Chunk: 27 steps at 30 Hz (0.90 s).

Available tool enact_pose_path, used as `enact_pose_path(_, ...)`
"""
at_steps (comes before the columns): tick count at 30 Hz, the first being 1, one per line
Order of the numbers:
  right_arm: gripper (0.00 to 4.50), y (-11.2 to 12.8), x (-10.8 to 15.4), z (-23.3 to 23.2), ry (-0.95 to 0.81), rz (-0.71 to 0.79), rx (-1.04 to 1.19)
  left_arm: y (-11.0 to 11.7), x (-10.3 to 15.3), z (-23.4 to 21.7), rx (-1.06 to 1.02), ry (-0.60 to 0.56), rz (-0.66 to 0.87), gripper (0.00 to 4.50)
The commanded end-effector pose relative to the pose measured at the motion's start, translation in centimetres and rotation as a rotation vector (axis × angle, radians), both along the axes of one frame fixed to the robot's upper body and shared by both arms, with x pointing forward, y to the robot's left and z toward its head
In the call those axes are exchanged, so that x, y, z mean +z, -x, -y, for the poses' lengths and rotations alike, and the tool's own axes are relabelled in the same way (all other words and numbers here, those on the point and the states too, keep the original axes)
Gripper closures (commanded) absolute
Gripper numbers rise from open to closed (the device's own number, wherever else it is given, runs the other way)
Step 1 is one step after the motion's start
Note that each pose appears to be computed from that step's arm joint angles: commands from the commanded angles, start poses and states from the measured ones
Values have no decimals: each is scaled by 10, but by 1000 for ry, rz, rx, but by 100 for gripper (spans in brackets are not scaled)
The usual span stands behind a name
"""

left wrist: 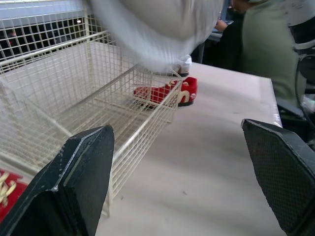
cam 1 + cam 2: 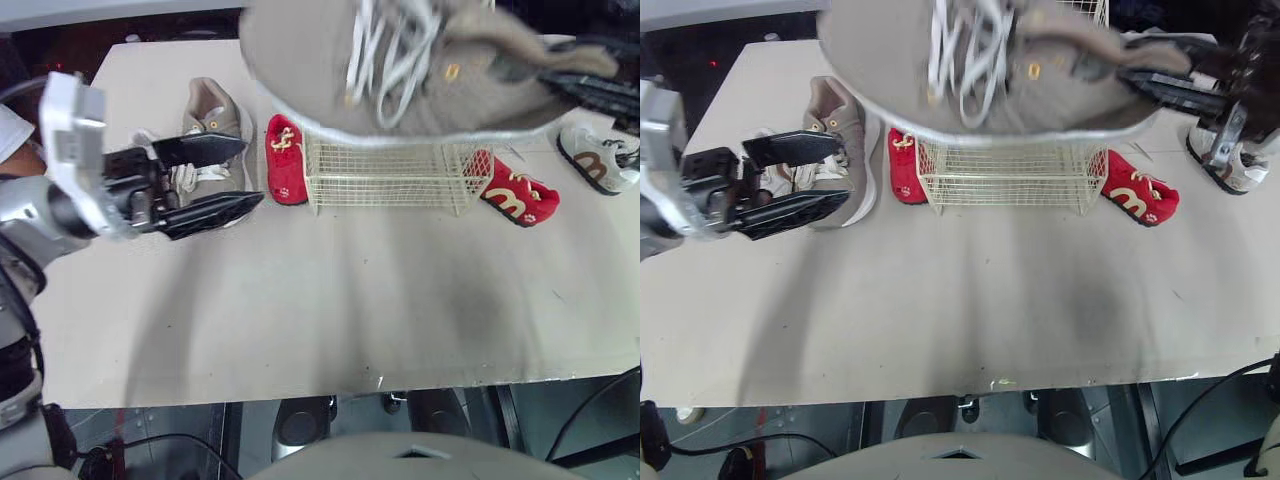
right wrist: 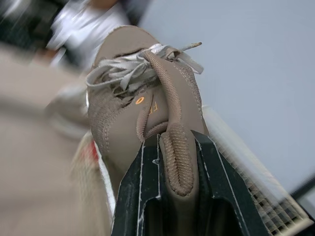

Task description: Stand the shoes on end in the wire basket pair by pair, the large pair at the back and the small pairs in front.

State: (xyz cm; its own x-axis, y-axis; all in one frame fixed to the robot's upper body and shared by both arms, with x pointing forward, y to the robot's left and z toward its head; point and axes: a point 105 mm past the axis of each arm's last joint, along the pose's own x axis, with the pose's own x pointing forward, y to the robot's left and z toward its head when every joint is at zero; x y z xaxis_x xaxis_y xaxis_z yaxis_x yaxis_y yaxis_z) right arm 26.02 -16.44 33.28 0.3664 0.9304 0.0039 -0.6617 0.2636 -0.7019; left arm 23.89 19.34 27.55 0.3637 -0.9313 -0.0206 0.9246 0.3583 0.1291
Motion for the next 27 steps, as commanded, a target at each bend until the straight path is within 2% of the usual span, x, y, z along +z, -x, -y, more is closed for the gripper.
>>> enact_pose_path(1, 446, 17, 0, -14, 199, 121, 106, 19, 21, -4, -102, -2, 29, 0)
enact_pose_path(5, 446, 30, -17, -39, 404, 190, 281, 17, 20, -2, -133, -17, 31, 0)
enact_pose_path(7, 446, 32, -21, -49, 446, 221, 341, 11, 12, 8, -141, -41, 14, 0)
enact_pose_path(15, 446, 26, -20, -73, 513, 315, 437, 5, -23, 47, -260, -184, -79, 0)
enact_pose_path(23, 446, 14, -24, -83, 514, 245, 427, -13, -38, 59, -264, -317, -62, 0)
enact_pose_path(25, 450, 12, -24, -83, 511, 232, 416, -14, -39, 61, -273, -323, -60, 54)
enact_pose_path(27, 450, 11, -24, -83, 506, 220, 405, -15, -41, 63, -286, -335, -60, 127)
